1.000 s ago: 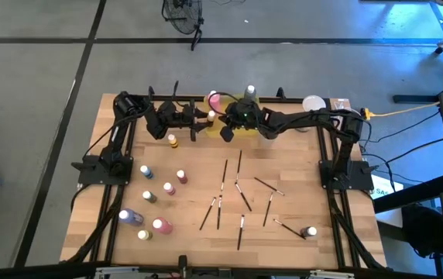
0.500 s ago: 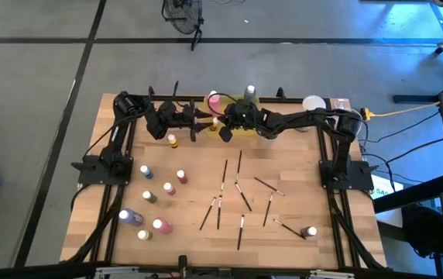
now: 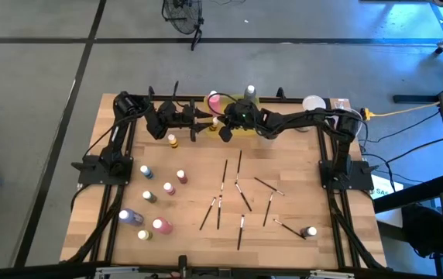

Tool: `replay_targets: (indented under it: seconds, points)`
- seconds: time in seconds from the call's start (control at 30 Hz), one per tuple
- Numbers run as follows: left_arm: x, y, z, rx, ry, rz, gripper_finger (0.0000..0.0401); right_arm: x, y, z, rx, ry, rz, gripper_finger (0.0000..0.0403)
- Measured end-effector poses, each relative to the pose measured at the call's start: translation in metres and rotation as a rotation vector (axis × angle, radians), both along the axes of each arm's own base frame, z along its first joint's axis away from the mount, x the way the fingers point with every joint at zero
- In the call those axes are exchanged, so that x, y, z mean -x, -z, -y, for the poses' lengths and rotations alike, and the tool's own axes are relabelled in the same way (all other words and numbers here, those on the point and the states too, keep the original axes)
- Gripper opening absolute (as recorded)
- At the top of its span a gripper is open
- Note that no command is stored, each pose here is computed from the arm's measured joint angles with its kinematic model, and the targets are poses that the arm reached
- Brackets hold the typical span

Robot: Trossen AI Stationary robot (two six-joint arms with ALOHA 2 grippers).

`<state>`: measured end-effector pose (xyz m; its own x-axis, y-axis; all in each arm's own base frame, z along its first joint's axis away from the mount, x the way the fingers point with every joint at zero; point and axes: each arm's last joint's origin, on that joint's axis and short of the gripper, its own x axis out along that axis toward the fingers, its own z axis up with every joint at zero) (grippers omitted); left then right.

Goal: Pick & Place Paint Supplies
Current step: Put the small yellow paint bottle into the yellow bin

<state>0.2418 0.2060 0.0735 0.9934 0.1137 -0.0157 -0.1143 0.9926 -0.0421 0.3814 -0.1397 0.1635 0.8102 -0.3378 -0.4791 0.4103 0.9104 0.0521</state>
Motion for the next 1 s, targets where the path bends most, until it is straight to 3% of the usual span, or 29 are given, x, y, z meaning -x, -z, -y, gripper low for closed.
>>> replay_targets:
  seconds: [1.0]
  points:
    - [-0.0001, -0.0004, -0.0002, -0.002, 0.0, 0.003, 0.0187, -0.0013, -0.0008, -0.0008, 0.003, -0.033, 0.021, 0.0]
